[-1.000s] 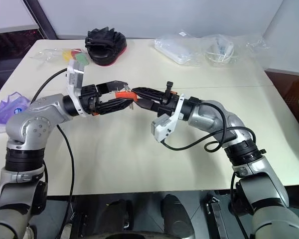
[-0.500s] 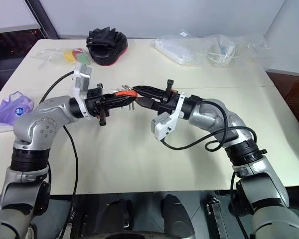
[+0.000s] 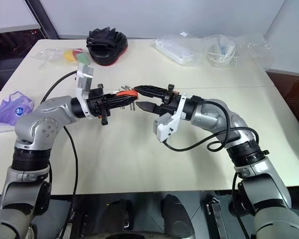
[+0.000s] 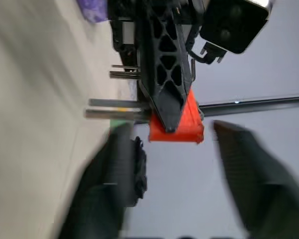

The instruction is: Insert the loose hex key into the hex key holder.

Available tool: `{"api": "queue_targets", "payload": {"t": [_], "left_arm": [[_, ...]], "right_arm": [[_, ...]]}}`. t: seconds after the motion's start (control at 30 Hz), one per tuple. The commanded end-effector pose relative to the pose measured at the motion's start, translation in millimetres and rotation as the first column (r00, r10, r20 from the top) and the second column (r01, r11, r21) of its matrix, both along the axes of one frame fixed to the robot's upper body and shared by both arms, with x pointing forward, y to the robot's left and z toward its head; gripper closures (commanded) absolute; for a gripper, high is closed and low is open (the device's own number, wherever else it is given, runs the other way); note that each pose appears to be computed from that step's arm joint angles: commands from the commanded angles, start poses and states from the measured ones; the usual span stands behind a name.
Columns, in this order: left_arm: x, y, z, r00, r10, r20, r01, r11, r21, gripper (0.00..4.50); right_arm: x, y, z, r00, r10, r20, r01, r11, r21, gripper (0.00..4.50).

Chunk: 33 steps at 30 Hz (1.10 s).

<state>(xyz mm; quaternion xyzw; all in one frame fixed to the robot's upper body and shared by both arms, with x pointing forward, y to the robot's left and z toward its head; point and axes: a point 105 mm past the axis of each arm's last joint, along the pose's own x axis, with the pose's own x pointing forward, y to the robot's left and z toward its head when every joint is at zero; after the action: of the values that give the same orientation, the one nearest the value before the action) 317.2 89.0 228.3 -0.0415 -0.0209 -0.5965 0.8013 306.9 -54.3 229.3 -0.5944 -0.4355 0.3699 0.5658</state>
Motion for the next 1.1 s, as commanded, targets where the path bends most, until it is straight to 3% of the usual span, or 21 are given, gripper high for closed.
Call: {"api": "queue_targets", "payload": {"t": [0.03,0.1,0.2,0.27,0.33,0.4,0.5,0.57,0.63,0.77,1.1], "left_arm": [[-2,3,12,0.998,0.009,0.064,-0.008,1.000,-0.012,4.50],[-2,3,12,0.998,0.014,0.066,-0.014,1.000,-0.009,4.50],[-1,7,9,0.996,0.034,0.083,-0.036,0.999,0.015,4.50],[-1,10,8,0.994,0.046,0.096,-0.050,0.998,0.031,4.50],[-2,12,6,0.993,0.057,0.102,-0.061,0.997,0.038,4.50],[-2,14,3,0.991,0.067,0.113,-0.074,0.996,0.057,4.50],[-3,16,-1,0.991,0.077,0.111,-0.084,0.994,0.063,4.50],[-5,17,-4,0.991,0.080,0.108,-0.088,0.994,0.068,4.50],[-6,16,-6,0.991,0.081,0.106,-0.089,0.994,0.069,4.50],[-6,16,-7,0.990,0.087,0.107,-0.095,0.993,0.070,4.50],[-9,16,-11,0.989,0.105,0.108,-0.112,0.991,0.068,4.50]], "right_arm": [[-1,-3,7,1.000,-0.006,0.014,0.006,1.000,0.000,0.05],[1,-7,4,1.000,-0.023,-0.010,0.023,1.000,-0.006,0.05],[11,-24,-5,0.983,-0.107,-0.147,0.110,0.994,0.009,0.05],[22,-42,-14,0.932,-0.184,-0.314,0.208,0.977,0.043,0.05],[36,-66,-23,0.814,-0.268,-0.515,0.353,0.933,0.074,0.05],[44,-91,-39,0.644,-0.322,-0.694,0.472,0.881,0.029,0.05],[49,-119,-60,0.408,-0.364,-0.837,0.600,0.798,-0.055,0.05],[52,-133,-74,0.269,-0.377,-0.886,0.662,0.741,-0.114,0.05],[52,-141,-86,0.178,-0.378,-0.908,0.682,0.713,-0.163,0.05],[57,-150,-100,0.052,-0.331,-0.942,0.724,0.662,-0.193,0.05],[75,-169,-123,-0.081,-0.346,-0.935,0.784,0.557,-0.274,0.05]]}}
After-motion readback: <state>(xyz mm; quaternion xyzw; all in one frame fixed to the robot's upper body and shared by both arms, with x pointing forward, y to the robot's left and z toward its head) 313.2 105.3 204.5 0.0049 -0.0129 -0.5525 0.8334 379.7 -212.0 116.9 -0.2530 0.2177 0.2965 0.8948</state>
